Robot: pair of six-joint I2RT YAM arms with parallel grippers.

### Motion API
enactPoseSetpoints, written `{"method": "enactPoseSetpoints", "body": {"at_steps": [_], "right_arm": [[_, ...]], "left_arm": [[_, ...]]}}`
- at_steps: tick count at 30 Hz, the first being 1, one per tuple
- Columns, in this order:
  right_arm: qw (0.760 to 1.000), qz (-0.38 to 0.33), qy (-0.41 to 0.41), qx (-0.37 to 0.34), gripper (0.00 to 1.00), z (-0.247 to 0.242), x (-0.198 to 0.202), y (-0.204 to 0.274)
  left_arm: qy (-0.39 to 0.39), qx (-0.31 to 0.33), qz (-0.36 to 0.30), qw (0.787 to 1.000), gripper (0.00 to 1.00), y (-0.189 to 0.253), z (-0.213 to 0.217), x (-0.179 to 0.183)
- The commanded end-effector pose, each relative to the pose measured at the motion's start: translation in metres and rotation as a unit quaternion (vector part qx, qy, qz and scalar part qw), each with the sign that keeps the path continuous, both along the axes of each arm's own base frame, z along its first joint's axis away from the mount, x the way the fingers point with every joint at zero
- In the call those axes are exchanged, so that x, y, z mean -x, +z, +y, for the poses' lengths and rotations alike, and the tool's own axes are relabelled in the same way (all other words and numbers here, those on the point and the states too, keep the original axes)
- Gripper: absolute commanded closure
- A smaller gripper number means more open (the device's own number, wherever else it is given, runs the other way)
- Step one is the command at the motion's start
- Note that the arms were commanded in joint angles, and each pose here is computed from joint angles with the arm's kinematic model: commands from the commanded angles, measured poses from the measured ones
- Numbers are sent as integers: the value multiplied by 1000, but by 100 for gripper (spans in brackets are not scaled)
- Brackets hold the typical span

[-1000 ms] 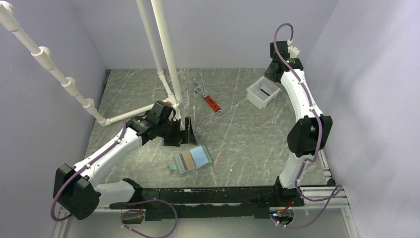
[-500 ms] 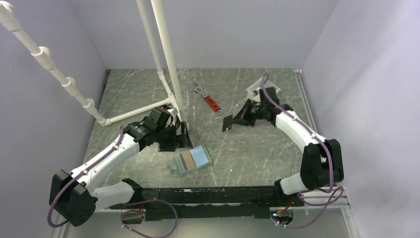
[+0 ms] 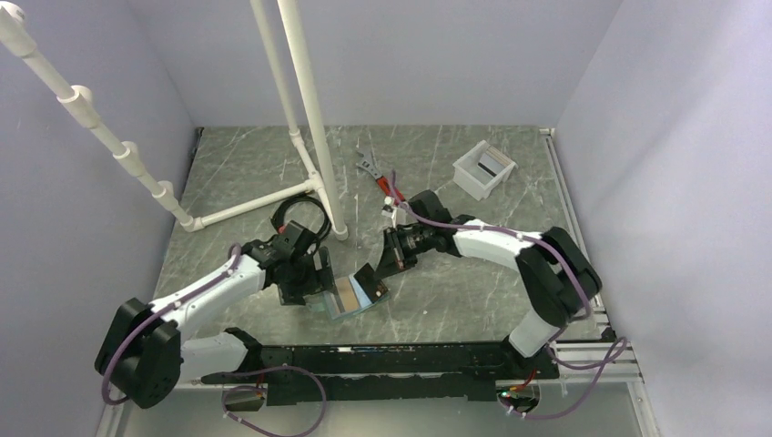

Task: Put the credit cards into the card holder
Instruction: Insert the credit card into the card holder.

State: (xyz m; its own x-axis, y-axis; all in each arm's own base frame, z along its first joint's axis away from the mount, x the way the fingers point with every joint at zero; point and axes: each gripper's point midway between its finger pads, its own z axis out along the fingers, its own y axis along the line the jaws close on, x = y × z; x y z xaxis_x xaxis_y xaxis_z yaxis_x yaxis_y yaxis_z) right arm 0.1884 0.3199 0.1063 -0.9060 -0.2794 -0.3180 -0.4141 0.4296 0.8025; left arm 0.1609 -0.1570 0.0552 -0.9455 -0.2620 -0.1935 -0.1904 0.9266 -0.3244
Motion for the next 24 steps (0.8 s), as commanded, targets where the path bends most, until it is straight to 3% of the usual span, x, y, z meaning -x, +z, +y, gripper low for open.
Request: {"method": "enactPoseSetpoints", "body": {"at_steps": [1,18,24], "right_arm": [[998,-21,48,-22,100,13,2,-11],[997,12,69,-20,100,18,4,-47],[997,-16,66,-28,100,19,-4,-39]], "left_arm": [[21,20,-6,1000,9,-14,-12,-15],[48,-40,16,998,28,-43,13,-2],[50,-38,19,998,30,-44,14,1]]}}
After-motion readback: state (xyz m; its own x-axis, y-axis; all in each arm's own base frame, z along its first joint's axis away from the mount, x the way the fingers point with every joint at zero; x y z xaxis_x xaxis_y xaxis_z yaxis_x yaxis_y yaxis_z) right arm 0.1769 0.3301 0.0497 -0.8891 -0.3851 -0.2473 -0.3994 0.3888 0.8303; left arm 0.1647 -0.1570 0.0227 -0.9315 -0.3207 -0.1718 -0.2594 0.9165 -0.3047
